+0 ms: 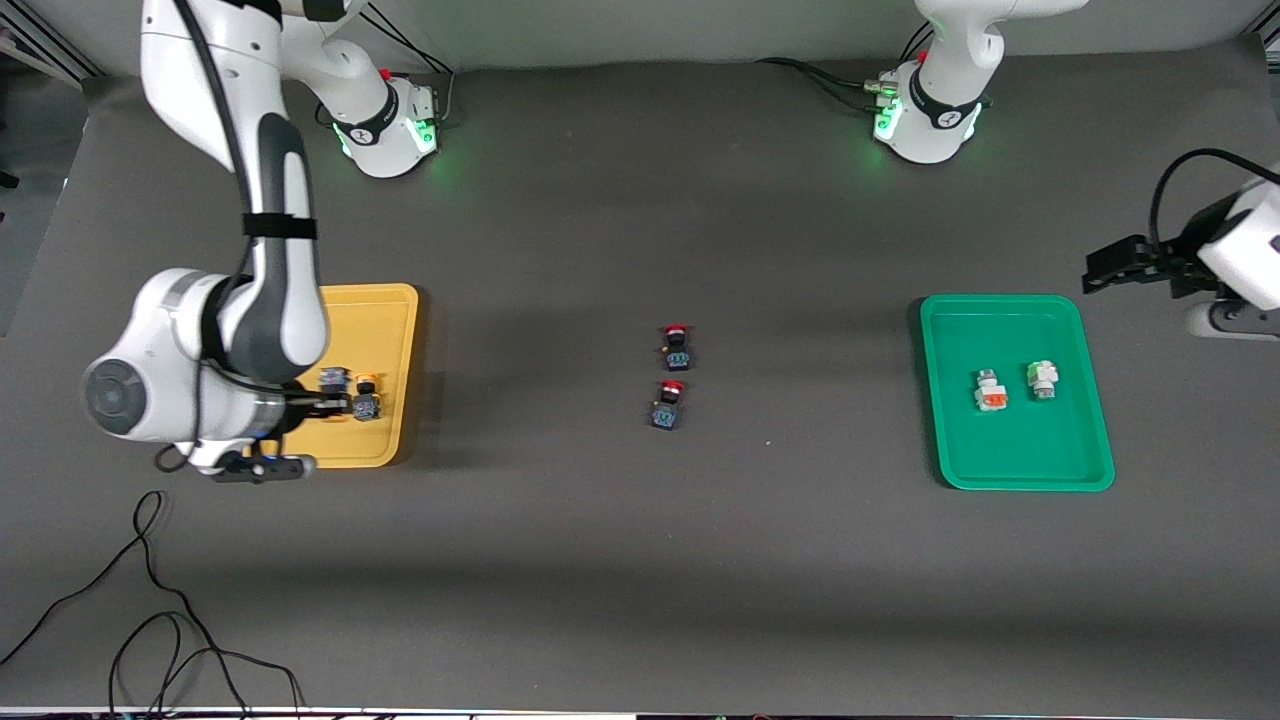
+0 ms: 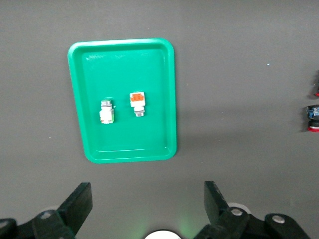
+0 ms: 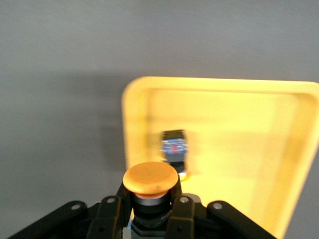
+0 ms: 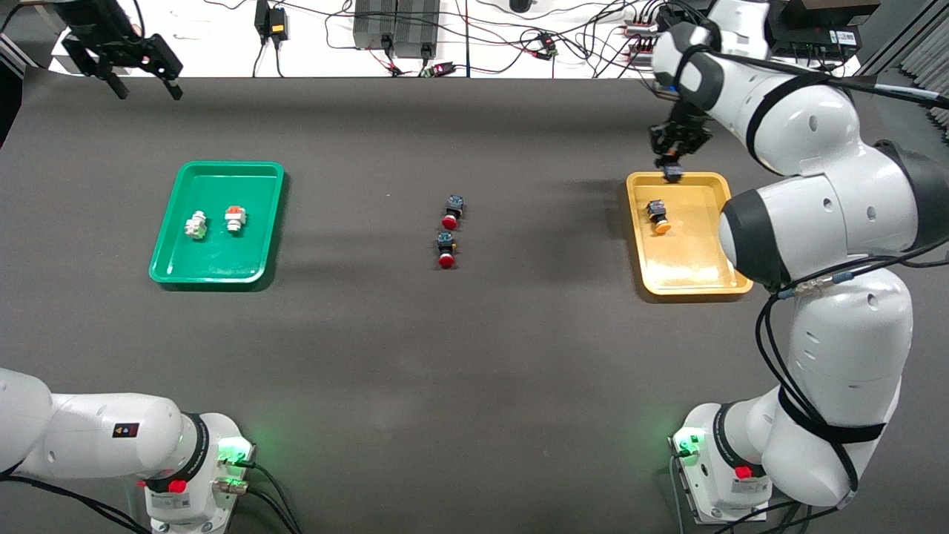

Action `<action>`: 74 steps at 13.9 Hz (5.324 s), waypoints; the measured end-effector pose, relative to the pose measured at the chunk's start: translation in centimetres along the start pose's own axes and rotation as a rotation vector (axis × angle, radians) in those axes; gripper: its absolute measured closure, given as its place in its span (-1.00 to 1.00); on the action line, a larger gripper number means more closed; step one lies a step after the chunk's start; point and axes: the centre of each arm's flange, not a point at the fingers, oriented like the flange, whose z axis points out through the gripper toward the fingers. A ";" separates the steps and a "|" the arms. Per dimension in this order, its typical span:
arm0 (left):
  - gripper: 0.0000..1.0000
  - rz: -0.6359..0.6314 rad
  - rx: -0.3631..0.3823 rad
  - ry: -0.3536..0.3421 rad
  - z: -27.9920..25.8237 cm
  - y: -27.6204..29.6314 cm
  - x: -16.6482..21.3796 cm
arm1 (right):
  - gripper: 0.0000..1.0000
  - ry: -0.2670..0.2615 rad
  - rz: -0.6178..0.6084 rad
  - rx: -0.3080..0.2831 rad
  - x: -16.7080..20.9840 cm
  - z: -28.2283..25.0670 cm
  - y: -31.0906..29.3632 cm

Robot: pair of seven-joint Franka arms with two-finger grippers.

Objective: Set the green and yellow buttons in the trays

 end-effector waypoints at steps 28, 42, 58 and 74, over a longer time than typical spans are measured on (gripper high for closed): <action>-1.00 0.017 0.022 -0.025 -1.4 2.2 -0.3 | -0.99 0.098 -0.057 0.011 -2.1 2.9 8.0; -1.00 0.019 0.023 -0.010 -1.6 2.1 -0.1 | -1.00 0.106 0.006 -0.029 -9.9 -29.5 8.8; -1.00 0.016 0.023 0.001 -1.7 2.0 0.0 | -1.00 0.071 0.057 -0.061 -9.7 -28.7 9.5; -1.00 0.016 0.023 0.001 -1.7 1.9 0.0 | -0.99 0.009 0.107 0.002 -11.6 -27.3 12.3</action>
